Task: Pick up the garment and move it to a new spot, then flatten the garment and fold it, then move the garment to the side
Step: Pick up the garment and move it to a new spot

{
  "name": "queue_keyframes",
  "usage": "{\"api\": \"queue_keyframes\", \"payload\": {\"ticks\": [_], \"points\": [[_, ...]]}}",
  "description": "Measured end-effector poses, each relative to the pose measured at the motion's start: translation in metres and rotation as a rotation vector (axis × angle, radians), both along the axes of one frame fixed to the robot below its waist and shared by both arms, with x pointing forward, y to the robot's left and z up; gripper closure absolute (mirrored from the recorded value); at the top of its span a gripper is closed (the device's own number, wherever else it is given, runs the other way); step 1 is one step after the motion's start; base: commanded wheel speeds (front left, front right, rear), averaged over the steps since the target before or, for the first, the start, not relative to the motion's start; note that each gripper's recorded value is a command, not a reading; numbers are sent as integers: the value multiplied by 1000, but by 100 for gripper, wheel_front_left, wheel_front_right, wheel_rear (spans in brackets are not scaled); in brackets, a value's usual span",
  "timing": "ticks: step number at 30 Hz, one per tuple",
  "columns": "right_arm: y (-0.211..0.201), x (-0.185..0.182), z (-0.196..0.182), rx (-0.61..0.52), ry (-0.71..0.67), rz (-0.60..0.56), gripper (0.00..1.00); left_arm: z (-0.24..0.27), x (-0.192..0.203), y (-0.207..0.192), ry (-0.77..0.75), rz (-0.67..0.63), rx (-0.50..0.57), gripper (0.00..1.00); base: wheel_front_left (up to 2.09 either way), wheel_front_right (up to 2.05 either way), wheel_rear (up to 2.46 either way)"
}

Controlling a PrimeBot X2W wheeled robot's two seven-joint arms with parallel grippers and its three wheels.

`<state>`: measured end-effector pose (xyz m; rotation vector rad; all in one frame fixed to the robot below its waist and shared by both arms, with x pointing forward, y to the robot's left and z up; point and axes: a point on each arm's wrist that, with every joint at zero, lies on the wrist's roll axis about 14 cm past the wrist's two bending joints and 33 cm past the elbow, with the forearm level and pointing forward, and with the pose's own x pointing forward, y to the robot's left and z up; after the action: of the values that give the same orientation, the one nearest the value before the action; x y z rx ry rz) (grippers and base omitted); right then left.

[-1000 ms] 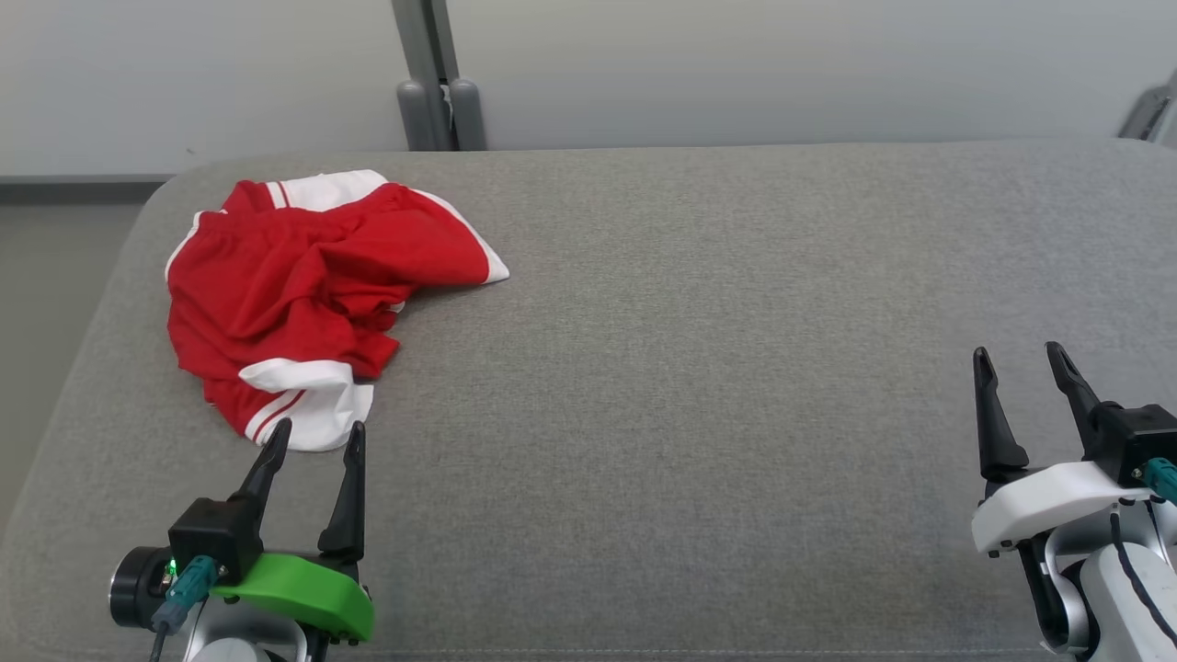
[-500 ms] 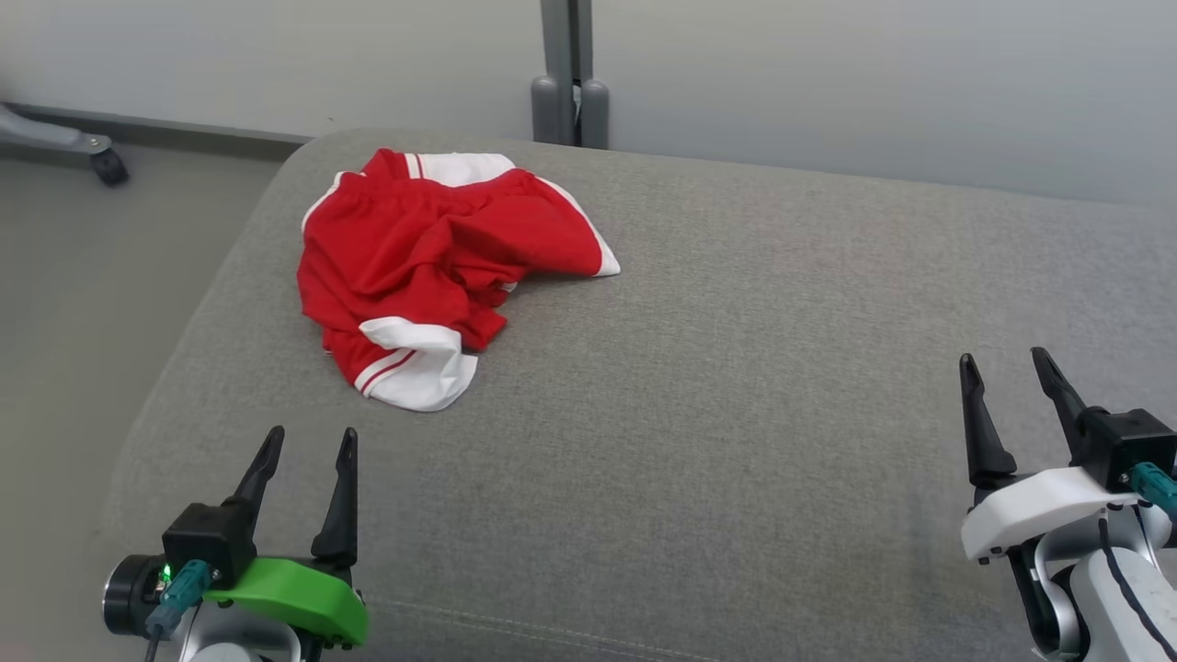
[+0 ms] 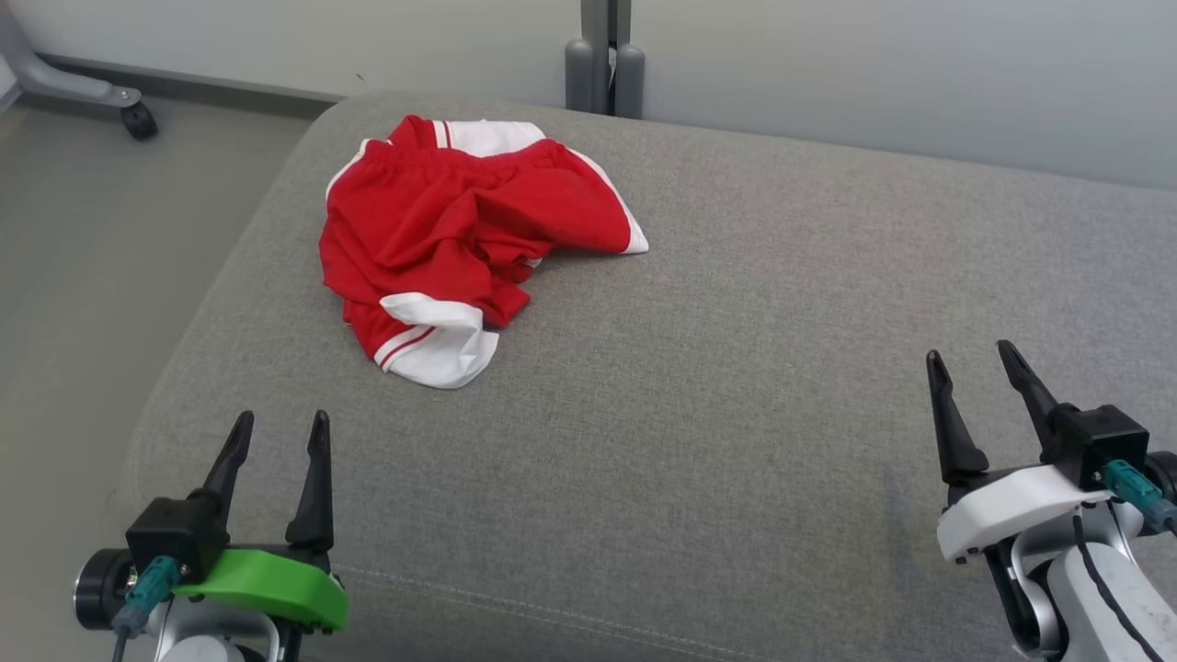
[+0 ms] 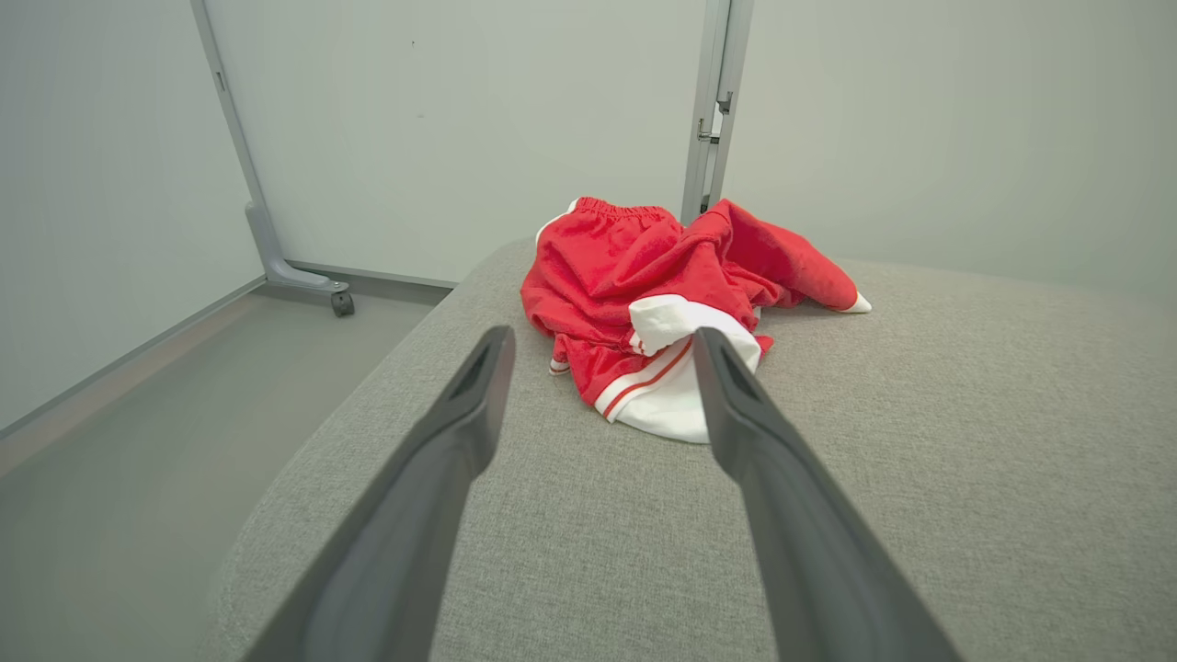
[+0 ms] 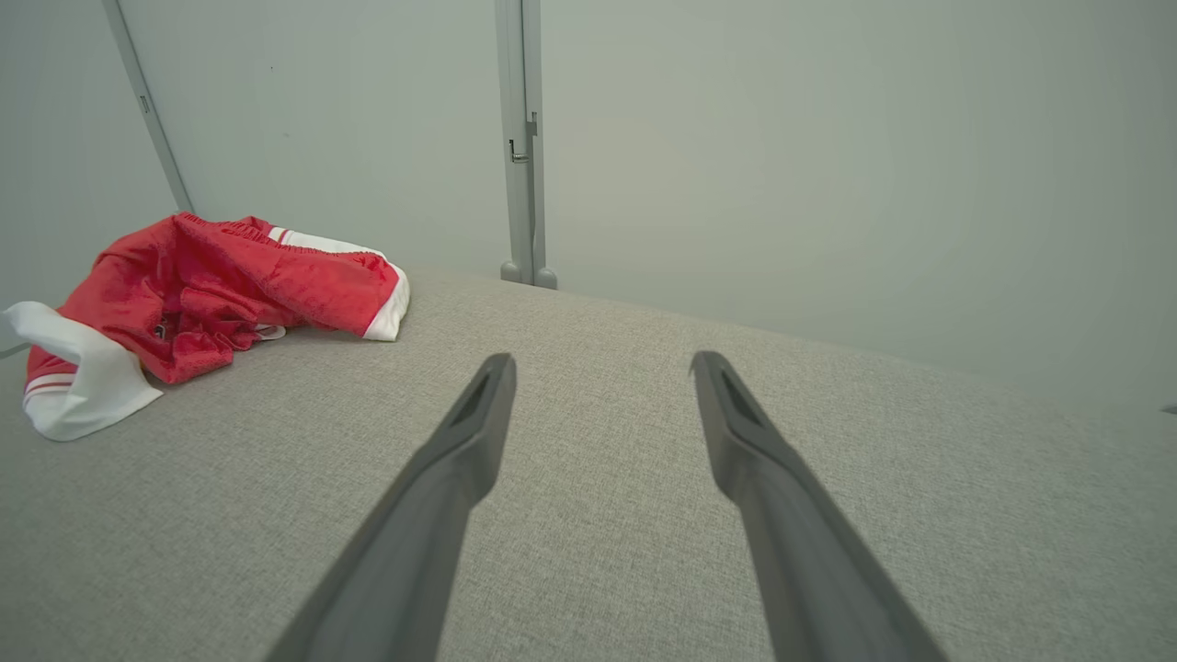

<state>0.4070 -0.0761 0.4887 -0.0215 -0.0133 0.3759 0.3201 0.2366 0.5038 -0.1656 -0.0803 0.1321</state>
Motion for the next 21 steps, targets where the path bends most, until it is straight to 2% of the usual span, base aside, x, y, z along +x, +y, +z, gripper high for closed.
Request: {"api": "queue_keyframes", "payload": {"ticks": [11, 21], "points": [[1, 28, -3, 4, -16, 8, 0, 7, 41, 7, -26, 20, -54, 0, 0, 0, 0], [5, 57, -11, 9, -29, 24, 0, 6, 106, -11, -31, -57, -61, 0, 0, 0, 0]]}}
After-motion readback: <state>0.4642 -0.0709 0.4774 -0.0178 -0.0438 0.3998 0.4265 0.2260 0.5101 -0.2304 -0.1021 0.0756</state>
